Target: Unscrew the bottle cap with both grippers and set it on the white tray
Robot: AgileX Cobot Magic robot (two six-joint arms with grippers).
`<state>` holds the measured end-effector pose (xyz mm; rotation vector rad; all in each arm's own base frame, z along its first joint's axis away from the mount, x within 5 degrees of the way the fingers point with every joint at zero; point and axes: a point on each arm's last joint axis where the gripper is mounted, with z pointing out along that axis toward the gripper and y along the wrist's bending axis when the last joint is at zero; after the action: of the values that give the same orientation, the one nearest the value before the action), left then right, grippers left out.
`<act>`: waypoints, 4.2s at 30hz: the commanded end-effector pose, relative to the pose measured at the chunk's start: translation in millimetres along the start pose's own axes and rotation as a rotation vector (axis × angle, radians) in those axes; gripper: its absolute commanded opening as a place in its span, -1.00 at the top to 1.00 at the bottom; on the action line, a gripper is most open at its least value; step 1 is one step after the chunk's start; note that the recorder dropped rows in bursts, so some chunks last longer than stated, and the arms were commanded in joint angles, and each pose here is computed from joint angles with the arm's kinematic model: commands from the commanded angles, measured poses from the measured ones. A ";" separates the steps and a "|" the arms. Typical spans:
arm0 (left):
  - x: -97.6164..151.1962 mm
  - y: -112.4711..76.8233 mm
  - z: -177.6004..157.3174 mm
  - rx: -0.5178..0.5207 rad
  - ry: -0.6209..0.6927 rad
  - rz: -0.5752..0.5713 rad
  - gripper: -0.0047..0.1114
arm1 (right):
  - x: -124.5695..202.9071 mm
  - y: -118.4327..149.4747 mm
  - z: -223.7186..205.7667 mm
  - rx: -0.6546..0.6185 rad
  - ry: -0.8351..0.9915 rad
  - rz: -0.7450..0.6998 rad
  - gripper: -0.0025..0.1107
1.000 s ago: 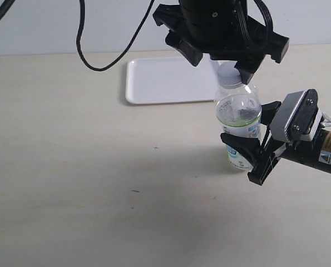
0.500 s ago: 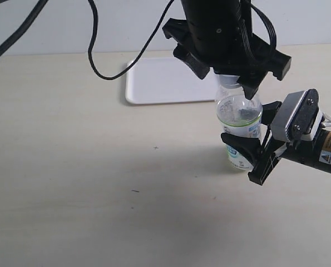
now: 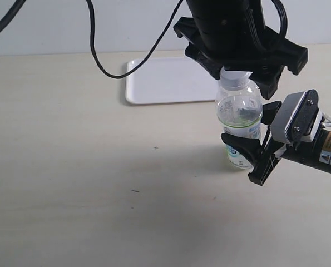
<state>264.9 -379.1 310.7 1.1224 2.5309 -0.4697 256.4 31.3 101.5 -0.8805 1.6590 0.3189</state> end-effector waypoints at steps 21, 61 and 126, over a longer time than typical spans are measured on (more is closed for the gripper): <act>-2.3 3.9 -9.6 0.012 -0.025 -0.017 0.23 | -3.4 -1.6 -0.4 0.009 -0.035 -0.004 0.96; -0.5 9.4 -9.7 -0.044 -0.027 -0.876 0.92 | -3.3 -2.3 -0.4 0.016 -0.034 -0.008 0.96; -3.1 13.7 -5.3 -0.065 -0.025 -0.043 -0.15 | -0.6 -0.8 -0.3 0.001 -0.005 0.011 0.96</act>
<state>275.9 -371.5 309.0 1.0427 2.5536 -0.4009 256.7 30.9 101.4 -0.8641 1.6696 0.3253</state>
